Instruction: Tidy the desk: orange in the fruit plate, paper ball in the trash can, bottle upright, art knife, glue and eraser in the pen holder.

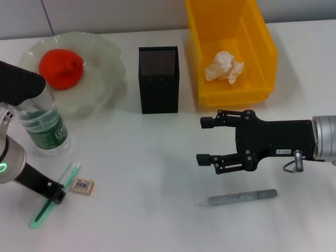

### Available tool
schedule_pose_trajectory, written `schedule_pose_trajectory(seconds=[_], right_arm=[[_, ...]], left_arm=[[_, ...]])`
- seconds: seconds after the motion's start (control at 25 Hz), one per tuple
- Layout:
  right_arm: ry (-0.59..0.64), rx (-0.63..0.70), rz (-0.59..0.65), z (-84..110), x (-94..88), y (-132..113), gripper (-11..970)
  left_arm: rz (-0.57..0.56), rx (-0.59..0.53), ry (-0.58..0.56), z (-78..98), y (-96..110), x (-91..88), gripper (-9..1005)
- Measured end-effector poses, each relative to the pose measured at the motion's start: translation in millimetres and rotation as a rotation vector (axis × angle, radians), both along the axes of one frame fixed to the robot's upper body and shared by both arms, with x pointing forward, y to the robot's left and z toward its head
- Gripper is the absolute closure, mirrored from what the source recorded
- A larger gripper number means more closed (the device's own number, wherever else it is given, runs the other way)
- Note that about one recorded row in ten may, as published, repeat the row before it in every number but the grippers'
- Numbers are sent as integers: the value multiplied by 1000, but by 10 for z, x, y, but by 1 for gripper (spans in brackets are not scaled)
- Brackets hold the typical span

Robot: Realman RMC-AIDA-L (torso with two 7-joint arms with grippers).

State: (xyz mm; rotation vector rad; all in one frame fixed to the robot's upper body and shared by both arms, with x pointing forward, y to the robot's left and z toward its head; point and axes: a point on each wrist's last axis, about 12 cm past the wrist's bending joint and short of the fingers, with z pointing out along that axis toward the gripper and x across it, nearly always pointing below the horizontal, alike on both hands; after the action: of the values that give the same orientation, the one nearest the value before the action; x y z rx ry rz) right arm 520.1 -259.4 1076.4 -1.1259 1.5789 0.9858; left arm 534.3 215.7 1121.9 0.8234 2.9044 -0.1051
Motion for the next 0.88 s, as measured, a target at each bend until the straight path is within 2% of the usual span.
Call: schedule_pose_trajectory(seconds=[0.16, 0.4, 0.56, 0.8, 0.88], right_arm=[[1, -1, 1, 0, 0, 1, 118], [1, -3, 3, 2, 2, 0, 118], [2, -3, 3, 4, 4, -1, 118], [1, 1, -3, 9, 7, -10, 119], [3, 3, -7, 10, 4, -20, 119]], left_arm=[[9, -10, 6, 9, 10, 1, 664], [2, -7, 8, 5, 4, -7, 764], [0, -8, 4, 21, -1, -6, 781], [-6, -18, -20, 128, 0, -15, 807], [-19, -27, -57, 264, -12, -46, 807]])
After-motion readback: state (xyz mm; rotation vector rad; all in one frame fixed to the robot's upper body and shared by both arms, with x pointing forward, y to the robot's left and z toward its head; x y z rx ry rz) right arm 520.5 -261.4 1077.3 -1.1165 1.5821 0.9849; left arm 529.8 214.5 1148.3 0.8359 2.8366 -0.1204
